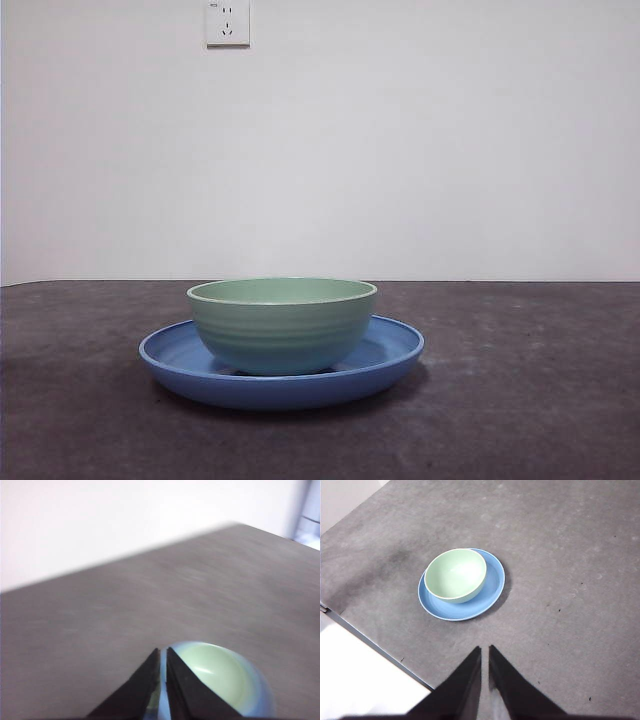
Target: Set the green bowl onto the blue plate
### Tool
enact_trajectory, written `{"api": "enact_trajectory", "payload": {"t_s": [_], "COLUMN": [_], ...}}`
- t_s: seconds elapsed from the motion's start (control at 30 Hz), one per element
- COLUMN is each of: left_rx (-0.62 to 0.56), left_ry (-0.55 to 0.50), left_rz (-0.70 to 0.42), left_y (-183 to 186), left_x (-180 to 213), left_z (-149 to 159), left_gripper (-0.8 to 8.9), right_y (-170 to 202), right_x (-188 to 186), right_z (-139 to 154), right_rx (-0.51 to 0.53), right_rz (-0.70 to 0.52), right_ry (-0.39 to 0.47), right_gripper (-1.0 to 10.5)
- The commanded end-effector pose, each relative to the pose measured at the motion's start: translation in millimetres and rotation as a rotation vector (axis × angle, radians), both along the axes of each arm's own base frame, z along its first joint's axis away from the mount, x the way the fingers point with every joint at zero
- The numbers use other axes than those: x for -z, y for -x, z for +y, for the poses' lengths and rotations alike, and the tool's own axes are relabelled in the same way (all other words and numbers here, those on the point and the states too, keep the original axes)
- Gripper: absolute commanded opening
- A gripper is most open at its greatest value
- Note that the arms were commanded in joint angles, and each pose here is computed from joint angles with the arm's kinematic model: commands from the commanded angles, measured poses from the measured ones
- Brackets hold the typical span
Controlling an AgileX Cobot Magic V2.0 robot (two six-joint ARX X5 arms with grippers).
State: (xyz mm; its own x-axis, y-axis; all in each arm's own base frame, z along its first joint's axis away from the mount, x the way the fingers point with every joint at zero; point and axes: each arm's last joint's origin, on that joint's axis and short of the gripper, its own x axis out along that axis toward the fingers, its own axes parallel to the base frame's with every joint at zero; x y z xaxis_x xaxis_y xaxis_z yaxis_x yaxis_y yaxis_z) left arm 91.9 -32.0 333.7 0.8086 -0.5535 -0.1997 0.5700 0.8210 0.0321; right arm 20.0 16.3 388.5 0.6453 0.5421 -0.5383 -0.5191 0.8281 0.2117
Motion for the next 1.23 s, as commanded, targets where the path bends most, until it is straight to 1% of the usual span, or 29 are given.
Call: {"api": "enact_trajectory", "payload": {"t_s": [0.03,0.07,0.17,0.27,0.4,0.57,0.7,0.83,1.03,1.23], "left_rx": [-0.18,-0.281,-0.479,-0.561,-0.576,-0.575,-0.574,-0.57,-0.571,-0.57], "left_ry": [0.066,0.095,0.153,0.151,0.143,0.143,0.141,0.105,0.088,0.091], "left_rz": [-0.023,-0.018,-0.027,-0.058,-0.059,-0.059,-0.077,-0.08,-0.039,-0.045], "left_y": [-6,-8,-9,-8,-6,-5,-4,-4,-4,-4], "left_x": [33,48,85,117,148,168,171,174,181,180], "left_z": [9,14,24,28,29,29,29,29,29,29], "left_gripper": [0.2,0.2,0.2,0.2,0.2,0.2,0.2,0.2,0.2,0.2], "right_y": [0,0,0,0,0,0,0,0,0,0], "right_x": [-4,-4,-4,-4,-4,-4,-4,-4,-4,-4], "right_z": [0,0,0,0,0,0,0,0,0,0], "right_rx": [-0.011,-0.011,-0.011,-0.011,-0.011,-0.011,-0.011,-0.011,-0.011,-0.011], "right_rz": [-0.023,-0.023,-0.023,-0.023,-0.023,-0.023,-0.023,-0.023,-0.023,-0.023], "right_ry": [-0.003,-0.003,-0.003,-0.003,-0.003,-0.003,-0.003,-0.003,-0.003,-0.003], "right_gripper": [0.2,0.2,0.2,0.2,0.2,0.2,0.2,0.2,0.2,0.2]}}
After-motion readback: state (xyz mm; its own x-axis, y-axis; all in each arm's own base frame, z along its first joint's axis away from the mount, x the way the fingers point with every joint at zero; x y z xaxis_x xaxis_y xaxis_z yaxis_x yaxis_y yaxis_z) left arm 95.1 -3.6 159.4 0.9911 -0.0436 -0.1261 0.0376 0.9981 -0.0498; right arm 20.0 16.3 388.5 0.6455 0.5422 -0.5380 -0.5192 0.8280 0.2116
